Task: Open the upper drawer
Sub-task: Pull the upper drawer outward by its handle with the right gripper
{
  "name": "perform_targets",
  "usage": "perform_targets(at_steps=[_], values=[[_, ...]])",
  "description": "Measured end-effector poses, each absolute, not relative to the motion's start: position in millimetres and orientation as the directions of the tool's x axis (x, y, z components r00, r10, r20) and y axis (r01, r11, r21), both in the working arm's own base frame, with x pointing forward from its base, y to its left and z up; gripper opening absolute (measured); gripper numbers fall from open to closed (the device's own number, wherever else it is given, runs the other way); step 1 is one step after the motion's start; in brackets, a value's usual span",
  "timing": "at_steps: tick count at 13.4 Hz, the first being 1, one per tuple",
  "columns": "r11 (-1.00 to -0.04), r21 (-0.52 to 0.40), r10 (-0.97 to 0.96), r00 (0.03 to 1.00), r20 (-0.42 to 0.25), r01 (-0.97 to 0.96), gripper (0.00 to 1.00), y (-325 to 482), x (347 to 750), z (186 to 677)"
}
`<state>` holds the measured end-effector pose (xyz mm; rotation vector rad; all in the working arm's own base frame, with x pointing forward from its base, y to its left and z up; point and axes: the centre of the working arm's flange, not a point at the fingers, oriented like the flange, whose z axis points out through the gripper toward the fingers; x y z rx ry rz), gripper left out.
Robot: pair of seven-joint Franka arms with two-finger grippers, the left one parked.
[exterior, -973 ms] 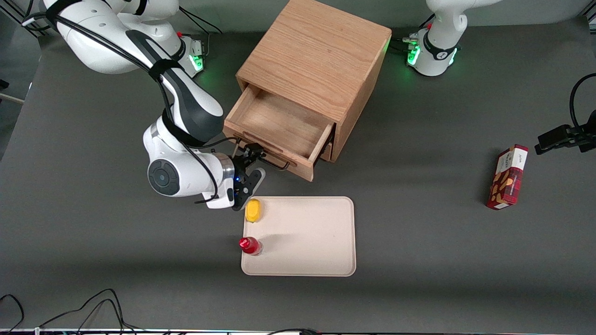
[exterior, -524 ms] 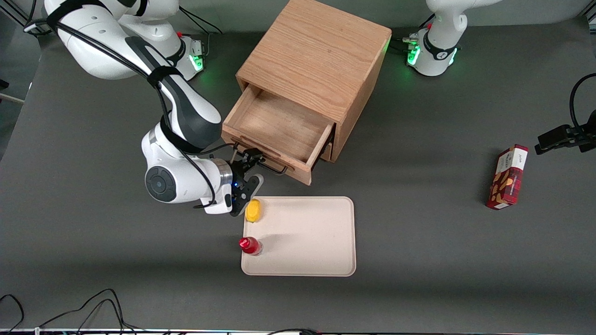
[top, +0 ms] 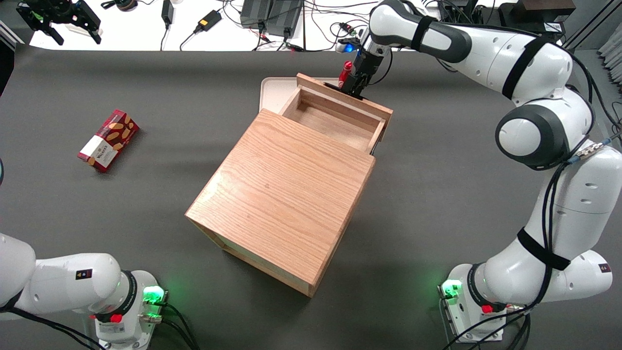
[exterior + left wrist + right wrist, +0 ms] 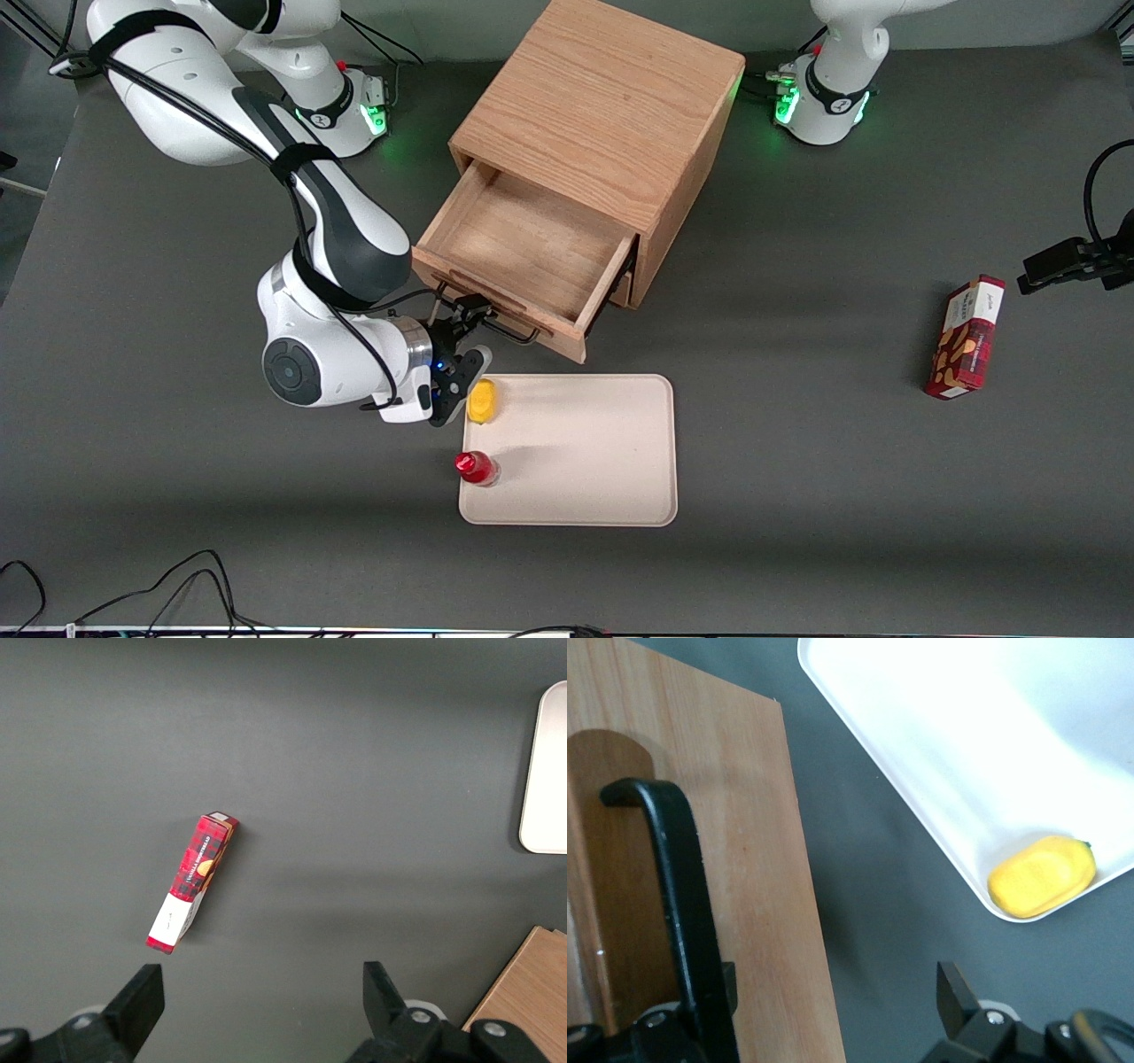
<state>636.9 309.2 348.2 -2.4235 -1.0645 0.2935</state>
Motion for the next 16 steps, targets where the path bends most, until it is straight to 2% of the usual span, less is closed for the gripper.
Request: perform_targets(at_steps=[6, 16], values=[[-0.578, -0.492, 0.746, 0.666, 0.005, 0.651, 1.00, 292, 650, 360], [-0.579, -0.471, 0.731, 0.680, 0.063, 0.666, 1.00, 273, 682, 362]])
